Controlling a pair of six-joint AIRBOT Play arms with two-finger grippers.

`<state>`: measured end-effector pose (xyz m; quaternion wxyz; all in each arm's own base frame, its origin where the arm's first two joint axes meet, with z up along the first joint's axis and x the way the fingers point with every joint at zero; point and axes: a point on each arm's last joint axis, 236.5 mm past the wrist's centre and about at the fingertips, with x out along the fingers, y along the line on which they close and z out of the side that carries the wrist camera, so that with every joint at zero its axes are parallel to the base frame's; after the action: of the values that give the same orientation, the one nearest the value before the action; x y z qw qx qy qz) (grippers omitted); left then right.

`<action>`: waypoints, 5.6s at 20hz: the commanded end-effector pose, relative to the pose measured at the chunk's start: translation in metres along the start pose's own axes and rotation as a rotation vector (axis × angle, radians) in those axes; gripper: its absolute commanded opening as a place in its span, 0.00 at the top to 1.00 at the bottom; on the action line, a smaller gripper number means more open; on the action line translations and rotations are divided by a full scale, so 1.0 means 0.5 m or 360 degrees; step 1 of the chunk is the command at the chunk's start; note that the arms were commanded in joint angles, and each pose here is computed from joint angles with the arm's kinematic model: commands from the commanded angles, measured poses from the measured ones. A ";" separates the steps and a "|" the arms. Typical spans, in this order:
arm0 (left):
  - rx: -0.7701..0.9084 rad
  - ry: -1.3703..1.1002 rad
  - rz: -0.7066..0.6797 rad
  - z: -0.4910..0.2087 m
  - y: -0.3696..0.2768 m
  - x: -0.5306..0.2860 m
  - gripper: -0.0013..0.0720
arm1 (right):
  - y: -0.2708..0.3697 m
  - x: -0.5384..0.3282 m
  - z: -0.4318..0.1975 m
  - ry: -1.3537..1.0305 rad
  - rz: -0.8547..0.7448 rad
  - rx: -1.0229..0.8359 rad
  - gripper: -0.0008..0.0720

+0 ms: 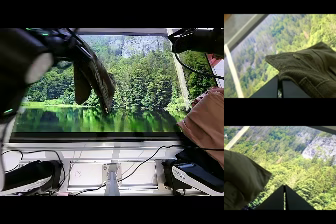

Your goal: Fold the clothes and pants, and hang the long-sleeved shirts on hangers.

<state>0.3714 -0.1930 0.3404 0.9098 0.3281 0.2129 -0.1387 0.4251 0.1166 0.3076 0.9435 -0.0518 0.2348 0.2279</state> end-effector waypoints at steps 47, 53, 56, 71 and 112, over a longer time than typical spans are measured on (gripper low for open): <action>-0.0614 0.0104 0.0185 -0.132 0.190 0.329 0.24 | -0.118 -0.041 -0.139 0.0473 -0.0318 -0.0111 0.94; -0.1059 0.0629 -0.0375 -0.372 0.120 0.388 0.23 | -0.117 0.104 -0.394 0.0953 -0.0099 0.0250 0.45; -0.1105 0.0871 -0.0658 -0.455 0.040 0.418 0.23 | -0.093 0.173 -0.498 0.1019 -0.0011 0.0404 0.46; -0.1313 0.1286 -0.1316 -0.641 -0.239 0.464 0.15 | 0.116 0.219 -0.742 0.1174 0.0332 0.1344 0.32; -0.1102 0.1395 -0.1332 -0.642 -0.282 0.397 0.95 | 0.295 0.222 -0.767 0.1390 0.0846 0.1216 0.95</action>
<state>0.3964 -0.1228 -0.0705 0.6469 -0.0924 0.7022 -0.2826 0.2821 0.2126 -0.0973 0.6174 0.2703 0.6779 0.2938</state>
